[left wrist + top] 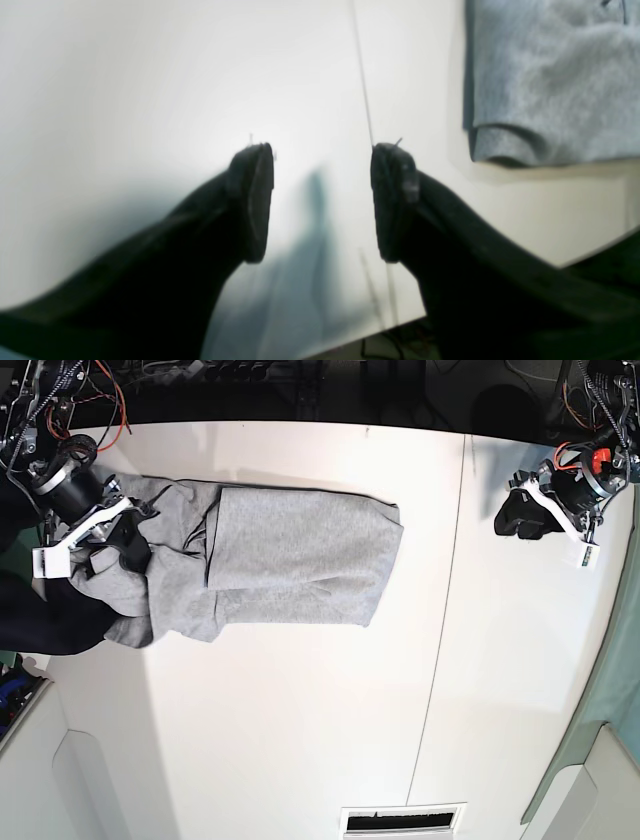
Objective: Layout the t-shirt on the table in an organized manner, then fold the t-shirt properly
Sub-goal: 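Grasp the folded bundle with the right gripper and fold it over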
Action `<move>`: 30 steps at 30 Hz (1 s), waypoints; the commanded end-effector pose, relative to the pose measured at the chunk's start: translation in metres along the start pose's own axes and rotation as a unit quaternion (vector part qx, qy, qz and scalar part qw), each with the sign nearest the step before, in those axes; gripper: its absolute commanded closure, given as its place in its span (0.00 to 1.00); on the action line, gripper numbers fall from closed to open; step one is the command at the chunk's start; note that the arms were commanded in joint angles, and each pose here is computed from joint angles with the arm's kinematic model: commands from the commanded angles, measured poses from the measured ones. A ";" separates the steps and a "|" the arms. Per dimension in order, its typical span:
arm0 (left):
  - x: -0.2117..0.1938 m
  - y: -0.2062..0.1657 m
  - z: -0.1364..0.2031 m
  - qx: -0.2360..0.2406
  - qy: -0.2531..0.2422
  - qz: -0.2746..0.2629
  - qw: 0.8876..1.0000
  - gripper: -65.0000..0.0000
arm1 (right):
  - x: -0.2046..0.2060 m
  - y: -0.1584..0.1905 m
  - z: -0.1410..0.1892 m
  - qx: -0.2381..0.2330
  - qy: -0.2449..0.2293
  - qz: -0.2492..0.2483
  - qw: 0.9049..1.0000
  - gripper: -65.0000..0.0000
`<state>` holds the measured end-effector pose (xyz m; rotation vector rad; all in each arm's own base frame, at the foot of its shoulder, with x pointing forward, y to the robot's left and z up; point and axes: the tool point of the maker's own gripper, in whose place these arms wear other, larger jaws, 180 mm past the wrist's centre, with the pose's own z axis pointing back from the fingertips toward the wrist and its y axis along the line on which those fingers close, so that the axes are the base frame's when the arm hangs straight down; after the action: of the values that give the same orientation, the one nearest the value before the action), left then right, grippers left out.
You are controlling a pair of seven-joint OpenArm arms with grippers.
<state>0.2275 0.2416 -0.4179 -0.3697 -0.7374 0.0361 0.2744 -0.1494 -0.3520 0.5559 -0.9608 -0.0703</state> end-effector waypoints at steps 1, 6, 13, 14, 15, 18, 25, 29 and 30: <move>0.008 0.003 0.001 -0.006 -0.018 0.010 1.000 0.48 | 0.018 0.018 -0.003 0.026 -0.029 0.012 0.999 1.00; -0.016 0.014 -0.002 0.001 0.008 0.044 0.999 0.48 | 0.012 0.089 -0.037 0.093 -0.023 0.031 0.995 1.00; -0.014 0.011 -0.002 -0.007 0.002 0.053 0.999 0.48 | -0.043 0.182 -0.092 0.141 0.066 0.099 0.983 0.43; -0.014 0.011 -0.002 -0.008 0.001 0.054 0.998 0.48 | -0.052 0.193 -0.094 0.150 0.076 0.108 0.980 0.31; -0.014 0.011 -0.002 -0.008 0.001 0.054 0.998 0.48 | -0.057 0.203 -0.095 0.163 0.082 0.115 0.977 0.30; -0.014 0.011 -0.002 -0.008 0.003 0.054 0.999 0.48 | -0.065 0.233 -0.093 0.201 0.085 0.130 0.967 0.30; 0.009 -0.006 0.011 -0.083 -0.016 0.035 0.996 0.49 | -0.058 0.277 -0.083 0.264 0.048 0.154 0.951 0.30; 0.034 -0.015 0.021 -0.097 -0.034 0.001 0.995 0.55 | -0.037 0.269 -0.080 0.241 0.021 0.178 0.954 0.31; 0.039 -0.021 0.023 -0.101 -0.033 -0.013 0.994 0.63 | -0.030 0.262 -0.080 0.226 0.017 0.182 0.957 0.32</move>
<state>0.2318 0.2344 -0.3838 -0.5441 -0.7675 -0.0300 0.2665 0.1148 -0.3017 0.7579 -0.9856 0.5086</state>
